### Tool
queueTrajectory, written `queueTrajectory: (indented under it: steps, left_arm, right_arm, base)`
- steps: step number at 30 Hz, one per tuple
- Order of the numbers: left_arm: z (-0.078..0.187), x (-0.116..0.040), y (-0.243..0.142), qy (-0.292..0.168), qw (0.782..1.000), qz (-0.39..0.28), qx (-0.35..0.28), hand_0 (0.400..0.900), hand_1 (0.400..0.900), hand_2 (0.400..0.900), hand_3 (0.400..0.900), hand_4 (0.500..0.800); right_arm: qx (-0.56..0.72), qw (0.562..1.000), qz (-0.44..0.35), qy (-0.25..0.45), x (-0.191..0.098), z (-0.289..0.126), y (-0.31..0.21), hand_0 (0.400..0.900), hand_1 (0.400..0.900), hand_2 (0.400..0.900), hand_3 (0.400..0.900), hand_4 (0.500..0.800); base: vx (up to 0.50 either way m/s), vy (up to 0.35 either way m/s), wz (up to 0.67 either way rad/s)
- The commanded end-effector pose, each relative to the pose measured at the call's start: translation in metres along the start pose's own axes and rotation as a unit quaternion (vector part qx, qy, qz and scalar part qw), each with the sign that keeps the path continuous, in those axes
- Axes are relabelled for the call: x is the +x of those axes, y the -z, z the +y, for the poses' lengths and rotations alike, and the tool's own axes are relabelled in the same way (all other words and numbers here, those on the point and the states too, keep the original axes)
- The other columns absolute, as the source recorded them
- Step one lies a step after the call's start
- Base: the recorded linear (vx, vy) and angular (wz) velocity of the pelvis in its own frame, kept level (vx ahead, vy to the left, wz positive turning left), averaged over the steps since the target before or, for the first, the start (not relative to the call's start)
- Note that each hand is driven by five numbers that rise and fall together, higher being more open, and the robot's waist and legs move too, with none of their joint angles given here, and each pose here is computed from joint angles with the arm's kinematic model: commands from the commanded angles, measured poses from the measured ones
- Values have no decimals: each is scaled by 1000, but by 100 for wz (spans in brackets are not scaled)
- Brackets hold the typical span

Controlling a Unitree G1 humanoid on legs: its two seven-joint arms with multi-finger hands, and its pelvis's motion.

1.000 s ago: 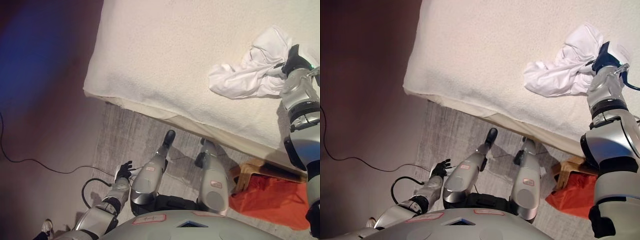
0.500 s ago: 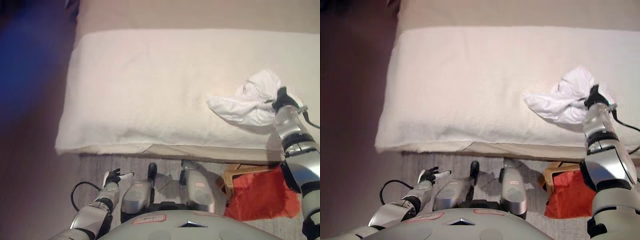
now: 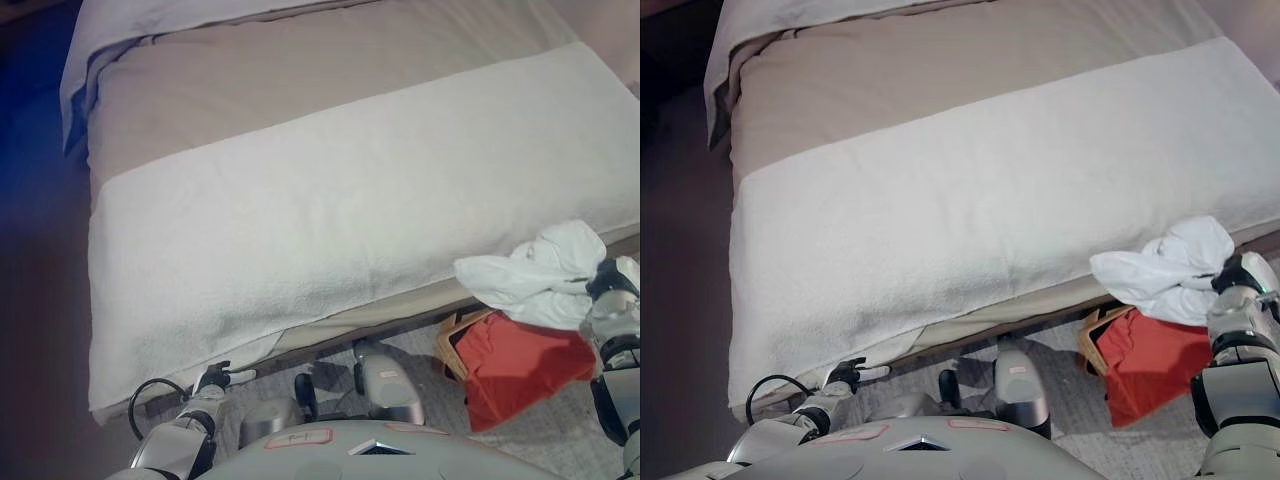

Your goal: Put the clothes on the bed into the basket.

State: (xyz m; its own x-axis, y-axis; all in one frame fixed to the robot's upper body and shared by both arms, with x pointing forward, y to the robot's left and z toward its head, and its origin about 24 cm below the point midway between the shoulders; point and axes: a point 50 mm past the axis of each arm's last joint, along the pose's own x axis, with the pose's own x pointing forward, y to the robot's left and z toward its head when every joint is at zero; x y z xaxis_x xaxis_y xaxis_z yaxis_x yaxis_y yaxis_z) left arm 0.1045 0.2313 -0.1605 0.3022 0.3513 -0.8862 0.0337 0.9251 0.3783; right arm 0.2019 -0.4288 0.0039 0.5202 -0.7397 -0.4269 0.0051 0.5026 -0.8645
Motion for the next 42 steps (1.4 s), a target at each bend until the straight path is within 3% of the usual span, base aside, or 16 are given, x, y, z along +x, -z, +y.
queueTrajectory:
  steps: [1, 8, 18, 19, 31, 42]
  left_arm:
    - [25, 2, 11, -34, 999, 22, 28, 900, 900, 900, 900, 800]
    - [25, 3, 6, -31, 999, 13, 39, 900, 900, 900, 900, 800]
    - [24, 3, 4, -28, 999, 10, 44, 900, 900, 900, 900, 800]
    - [23, 3, 3, -28, 999, 7, 44, 900, 900, 900, 900, 800]
    - [11, 1, 5, -16, 999, 9, 50, 900, 900, 900, 900, 800]
    - [21, 2, 7, -31, 999, 16, 42, 900, 900, 900, 900, 800]
  right_arm:
    - [21, 995, 19, 92, 4, -64, 8, 400, 400, 400, 400, 500]
    - [36, 991, 94, 94, -2, -68, 51, 400, 400, 400, 400, 500]
    - [52, 983, 128, 121, -6, -87, 66, 400, 400, 400, 400, 500]
    - [49, 982, 128, 127, -6, -88, 66, 900, 900, 900, 900, 800]
    - [53, 984, 121, 116, -5, -77, 63, 900, 900, 900, 900, 800]
    - [42, 990, 100, 95, -2, -64, 50, 900, 900, 900, 900, 800]
  base:
    - [16, 9, -13]
    - [4, 2, -2]
    - [-4, -7, 6]
    - [7, -12, 12]
    - [1, -28, 12]
    - [-1, -2, 0]
